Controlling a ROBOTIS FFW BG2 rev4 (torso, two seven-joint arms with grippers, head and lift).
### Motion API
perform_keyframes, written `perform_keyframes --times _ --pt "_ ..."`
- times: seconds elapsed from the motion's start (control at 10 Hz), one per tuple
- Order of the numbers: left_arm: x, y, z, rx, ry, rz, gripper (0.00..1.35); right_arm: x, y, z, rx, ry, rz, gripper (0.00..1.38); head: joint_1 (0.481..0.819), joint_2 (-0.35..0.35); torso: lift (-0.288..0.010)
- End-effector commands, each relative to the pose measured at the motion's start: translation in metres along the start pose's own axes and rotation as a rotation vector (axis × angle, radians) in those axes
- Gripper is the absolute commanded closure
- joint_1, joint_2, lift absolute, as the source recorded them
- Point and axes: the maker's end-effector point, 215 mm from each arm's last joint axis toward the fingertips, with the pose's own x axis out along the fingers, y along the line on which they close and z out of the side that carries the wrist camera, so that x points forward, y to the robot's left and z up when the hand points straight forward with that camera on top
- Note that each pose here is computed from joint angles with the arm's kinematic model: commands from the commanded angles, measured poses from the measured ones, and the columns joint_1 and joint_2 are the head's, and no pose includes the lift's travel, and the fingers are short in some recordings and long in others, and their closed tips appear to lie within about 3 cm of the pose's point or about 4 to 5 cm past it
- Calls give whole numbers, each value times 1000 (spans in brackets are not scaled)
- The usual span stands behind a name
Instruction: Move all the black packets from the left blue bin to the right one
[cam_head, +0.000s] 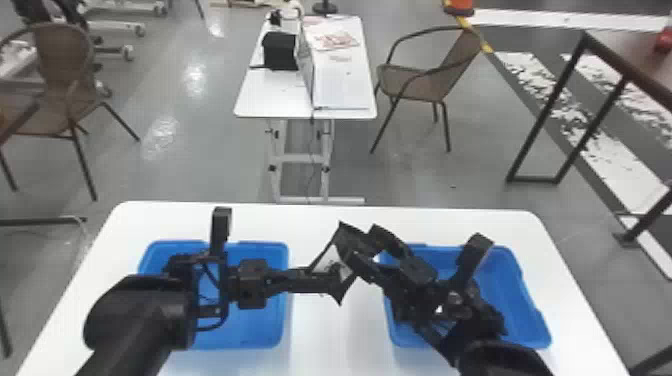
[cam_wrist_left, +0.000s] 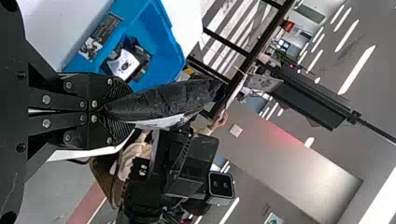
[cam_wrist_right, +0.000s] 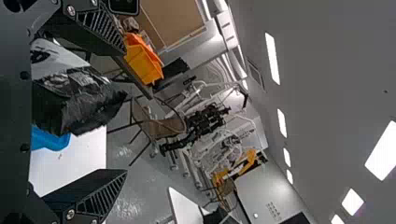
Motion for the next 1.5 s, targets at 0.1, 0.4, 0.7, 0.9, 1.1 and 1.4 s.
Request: perform_keyframes --times 0.1,0.4,0.7,0.9,1.1,1.4 --pt "8 -3 3 -3 0 -17 1213 15 15 -14 20 45 62 335 695 -44 0" --pt "8 -1 4 -9 -19 -7 1213 13 7 -7 -10 17 24 1233 695 -36 0" --pt "4 9 2 -48 -74 51 657 8 4 -2 51 -47 10 1279 695 -41 0" --pt "-6 17 -2 -136 -194 110 292 -2 -14 2 74 -77 -38 1279 695 -42 0" --pt "-30 17 -28 -303 -245 178 190 -29 -67 5 77 -87 -150 1279 695 -58 0" --pt "-133 45 -4 -278 -491 518 190 -80 -156 -9 67 -22 -348 1277 695 -78 0"
